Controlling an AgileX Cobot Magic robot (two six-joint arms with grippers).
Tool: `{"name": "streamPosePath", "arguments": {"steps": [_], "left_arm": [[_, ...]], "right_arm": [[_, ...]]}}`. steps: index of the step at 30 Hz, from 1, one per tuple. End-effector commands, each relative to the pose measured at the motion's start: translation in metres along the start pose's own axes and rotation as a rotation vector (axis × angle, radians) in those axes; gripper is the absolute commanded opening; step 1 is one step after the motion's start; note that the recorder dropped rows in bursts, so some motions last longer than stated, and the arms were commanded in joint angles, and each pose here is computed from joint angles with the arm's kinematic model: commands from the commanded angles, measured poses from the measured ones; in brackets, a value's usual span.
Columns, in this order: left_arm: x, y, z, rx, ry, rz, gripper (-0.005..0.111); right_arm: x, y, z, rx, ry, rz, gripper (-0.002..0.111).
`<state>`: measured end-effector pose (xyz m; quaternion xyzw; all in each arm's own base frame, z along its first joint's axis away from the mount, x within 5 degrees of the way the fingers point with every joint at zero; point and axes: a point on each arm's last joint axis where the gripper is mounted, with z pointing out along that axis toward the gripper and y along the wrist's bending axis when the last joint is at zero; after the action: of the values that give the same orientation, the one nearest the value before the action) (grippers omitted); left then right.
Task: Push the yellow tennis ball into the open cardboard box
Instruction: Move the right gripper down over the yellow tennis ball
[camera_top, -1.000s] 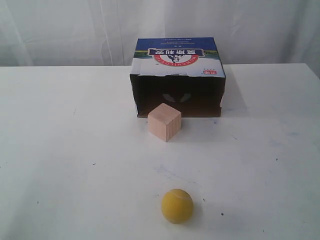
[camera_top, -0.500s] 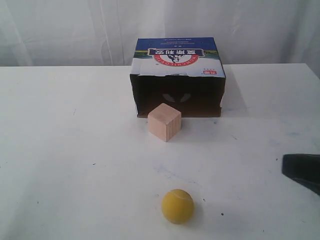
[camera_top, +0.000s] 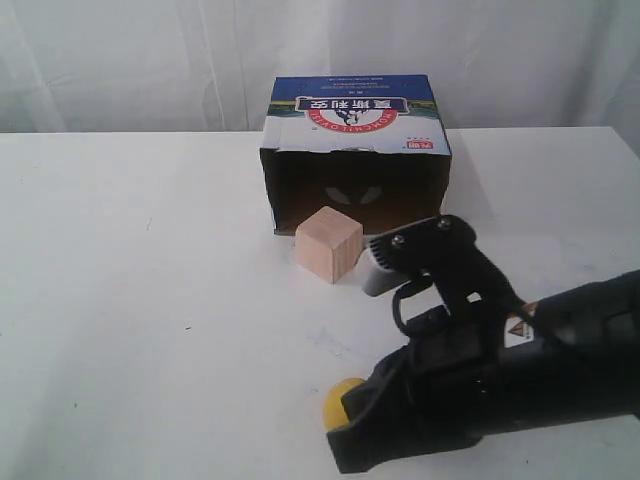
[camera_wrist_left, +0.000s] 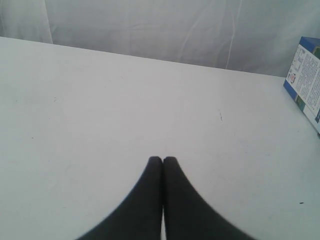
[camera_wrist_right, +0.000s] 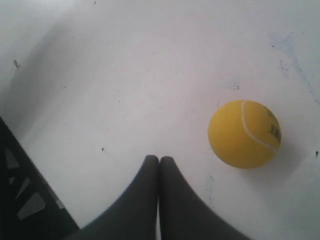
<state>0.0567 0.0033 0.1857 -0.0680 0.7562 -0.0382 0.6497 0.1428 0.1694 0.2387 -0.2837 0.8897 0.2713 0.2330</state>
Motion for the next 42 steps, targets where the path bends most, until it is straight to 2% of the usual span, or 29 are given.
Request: {"name": "streamPosePath", "arguments": {"steps": [1, 11, 21, 32, 42], "left_arm": [[0.001, 0.000, 0.000, -0.001, -0.005, -0.003, 0.000], [0.001, 0.000, 0.000, -0.001, -0.005, -0.003, 0.000], [0.001, 0.000, 0.000, -0.001, -0.005, -0.003, 0.000], [0.001, 0.000, 0.000, -0.001, -0.005, -0.003, 0.000], [0.001, 0.000, 0.000, -0.001, -0.005, -0.003, 0.000]], "right_arm": [[-0.005, -0.003, 0.024, 0.037, -0.012, -0.019, 0.000], [-0.007, -0.019, 0.057, 0.131, -0.020, -0.049, 0.000], [0.000, -0.027, 0.077, 0.157, 0.040, -0.035, 0.000], [-0.003, -0.034, 0.067, 0.189, 0.041, -0.041, 0.000], [-0.014, -0.057, 0.043, 0.264, -0.021, -0.055, 0.000]]}}
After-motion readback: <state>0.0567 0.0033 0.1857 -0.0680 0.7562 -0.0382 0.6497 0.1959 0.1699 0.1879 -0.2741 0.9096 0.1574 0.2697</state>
